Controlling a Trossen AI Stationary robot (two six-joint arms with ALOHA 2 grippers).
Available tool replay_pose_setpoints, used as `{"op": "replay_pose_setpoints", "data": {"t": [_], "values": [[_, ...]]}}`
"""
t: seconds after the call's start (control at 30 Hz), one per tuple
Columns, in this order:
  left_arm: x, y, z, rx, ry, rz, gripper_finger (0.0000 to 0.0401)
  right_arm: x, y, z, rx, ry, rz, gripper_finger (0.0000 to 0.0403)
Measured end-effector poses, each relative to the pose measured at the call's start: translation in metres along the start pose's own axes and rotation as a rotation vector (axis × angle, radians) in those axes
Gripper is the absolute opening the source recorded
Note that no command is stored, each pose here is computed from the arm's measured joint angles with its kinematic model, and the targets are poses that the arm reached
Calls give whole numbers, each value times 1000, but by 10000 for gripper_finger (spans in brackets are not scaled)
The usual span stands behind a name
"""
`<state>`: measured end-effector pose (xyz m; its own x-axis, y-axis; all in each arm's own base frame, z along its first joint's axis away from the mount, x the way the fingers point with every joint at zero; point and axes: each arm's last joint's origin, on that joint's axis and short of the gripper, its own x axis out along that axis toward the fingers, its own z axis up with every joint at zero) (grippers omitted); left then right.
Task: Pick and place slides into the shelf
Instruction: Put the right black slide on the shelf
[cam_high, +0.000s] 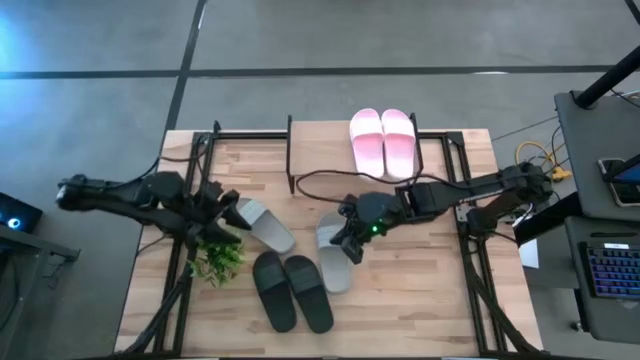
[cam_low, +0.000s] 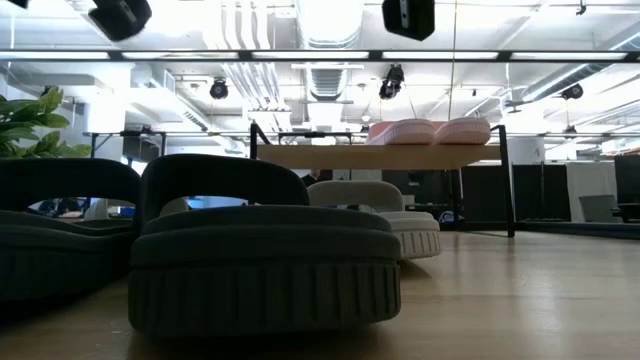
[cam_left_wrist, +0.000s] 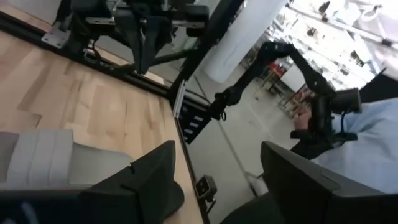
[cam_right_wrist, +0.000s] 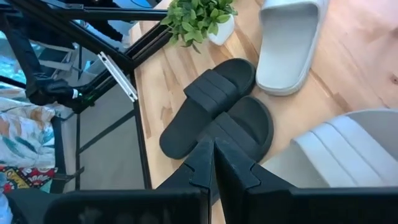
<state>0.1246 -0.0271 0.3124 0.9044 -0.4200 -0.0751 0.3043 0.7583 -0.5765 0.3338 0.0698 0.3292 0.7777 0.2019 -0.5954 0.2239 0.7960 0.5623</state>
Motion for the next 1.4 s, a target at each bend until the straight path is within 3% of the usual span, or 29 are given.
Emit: {"op": "replay_pose_setpoints", "data": {"t": [0.27, 0.4, 0.5, 0.73, 0.9, 1.03, 1.13, 1.4], "values": [[29, -35, 0, 37, 117, -1, 223, 0, 13, -12, 30, -14, -14, 9], [50, -46, -8, 39, 233, 58, 223, 0, 17, -16, 31, -9, -9, 8], [62, -46, -23, 34, 338, 157, 223, 0, 21, -20, 27, -5, -4, 8], [85, -53, -45, 56, 439, 180, 223, -1, 30, -32, -25, 22, 0, 9], [100, -49, -61, 61, 503, 221, 223, -7, 28, -49, -85, 138, -78, 9], [121, -46, -73, 44, 499, 228, 223, -11, 18, -63, -175, 275, -187, 8], [140, -46, -75, -55, 422, 204, 223, -15, 12, -67, -178, 336, -249, 9], [164, -40, -77, -121, 306, 191, 223, -17, 10, -68, -227, 356, -259, 9]]}}
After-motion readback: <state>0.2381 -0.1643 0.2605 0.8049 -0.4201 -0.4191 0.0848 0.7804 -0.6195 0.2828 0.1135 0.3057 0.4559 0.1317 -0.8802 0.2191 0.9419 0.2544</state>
